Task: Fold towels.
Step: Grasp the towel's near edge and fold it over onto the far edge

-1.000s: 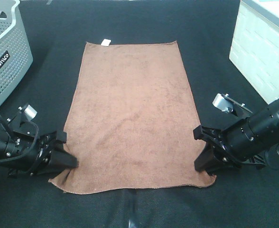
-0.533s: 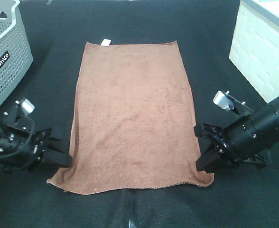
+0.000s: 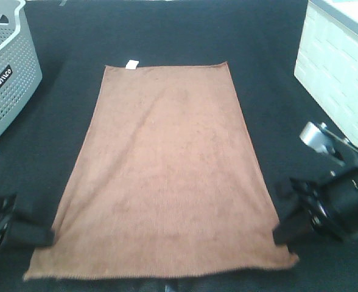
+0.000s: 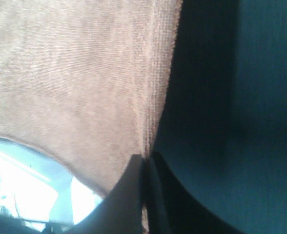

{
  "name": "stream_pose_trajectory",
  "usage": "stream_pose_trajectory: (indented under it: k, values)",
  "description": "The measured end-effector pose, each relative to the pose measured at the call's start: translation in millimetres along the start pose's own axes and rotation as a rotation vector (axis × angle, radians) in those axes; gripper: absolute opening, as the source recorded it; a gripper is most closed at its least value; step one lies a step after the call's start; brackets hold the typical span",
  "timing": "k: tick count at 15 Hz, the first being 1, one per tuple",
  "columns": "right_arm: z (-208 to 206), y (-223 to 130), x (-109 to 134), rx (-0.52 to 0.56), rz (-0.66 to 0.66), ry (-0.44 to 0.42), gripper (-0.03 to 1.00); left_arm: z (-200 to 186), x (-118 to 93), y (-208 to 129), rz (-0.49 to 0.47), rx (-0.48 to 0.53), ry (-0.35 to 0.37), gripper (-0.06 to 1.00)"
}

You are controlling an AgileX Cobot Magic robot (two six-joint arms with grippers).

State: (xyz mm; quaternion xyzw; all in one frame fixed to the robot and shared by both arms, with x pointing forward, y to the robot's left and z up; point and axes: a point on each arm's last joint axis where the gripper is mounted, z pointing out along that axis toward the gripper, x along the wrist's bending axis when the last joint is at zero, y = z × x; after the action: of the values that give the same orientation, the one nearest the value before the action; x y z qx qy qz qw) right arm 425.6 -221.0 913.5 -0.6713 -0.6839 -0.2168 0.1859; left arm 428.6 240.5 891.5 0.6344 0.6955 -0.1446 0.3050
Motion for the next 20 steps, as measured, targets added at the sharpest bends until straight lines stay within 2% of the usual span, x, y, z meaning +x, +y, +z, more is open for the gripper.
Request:
stream_pose_trajectory:
  k: [2, 4, 6, 8, 10, 12, 15, 20]
  values:
    - [-1.7, -28.7, -3.7, 0.020, 0.013, 0.000, 0.00, -6.6, 1.7, -25.0, 0.013, 0.029, 0.010, 0.00]
    - [-2.8, -38.6, -4.3, 0.026, 0.026, 0.005, 0.00, -9.4, 2.1, -35.5, 0.015, 0.035, 0.011, 0.00]
    - [-3.9, -39.1, -3.3, 0.024, 0.028, 0.009, 0.00, -10.2, 1.4, -34.7, 0.016, 0.027, 0.009, 0.00]
    - [-9.2, -26.6, 2.6, -0.006, -0.001, 0.017, 0.00, -12.0, -2.5, -20.2, 0.030, -0.021, 0.009, 0.00]
    - [-21.3, 10.0, 15.5, -0.073, -0.048, 0.013, 0.00, -18.3, -9.4, 14.9, 0.045, -0.151, 0.039, 0.00]
    - [-27.3, 47.5, 23.8, -0.111, -0.074, -0.006, 0.00, -21.0, -15.3, 44.5, 0.055, -0.223, 0.050, 0.00]
    - [-34.1, 111.2, 37.5, -0.182, -0.140, -0.017, 0.00, -11.6, -19.4, 91.3, 0.057, -0.261, 0.038, 0.00]
    - [-27.9, 215.9, 52.4, -0.230, -0.215, -0.015, 0.00, 10.6, -23.6, 185.7, 0.069, -0.366, 0.018, 0.00]
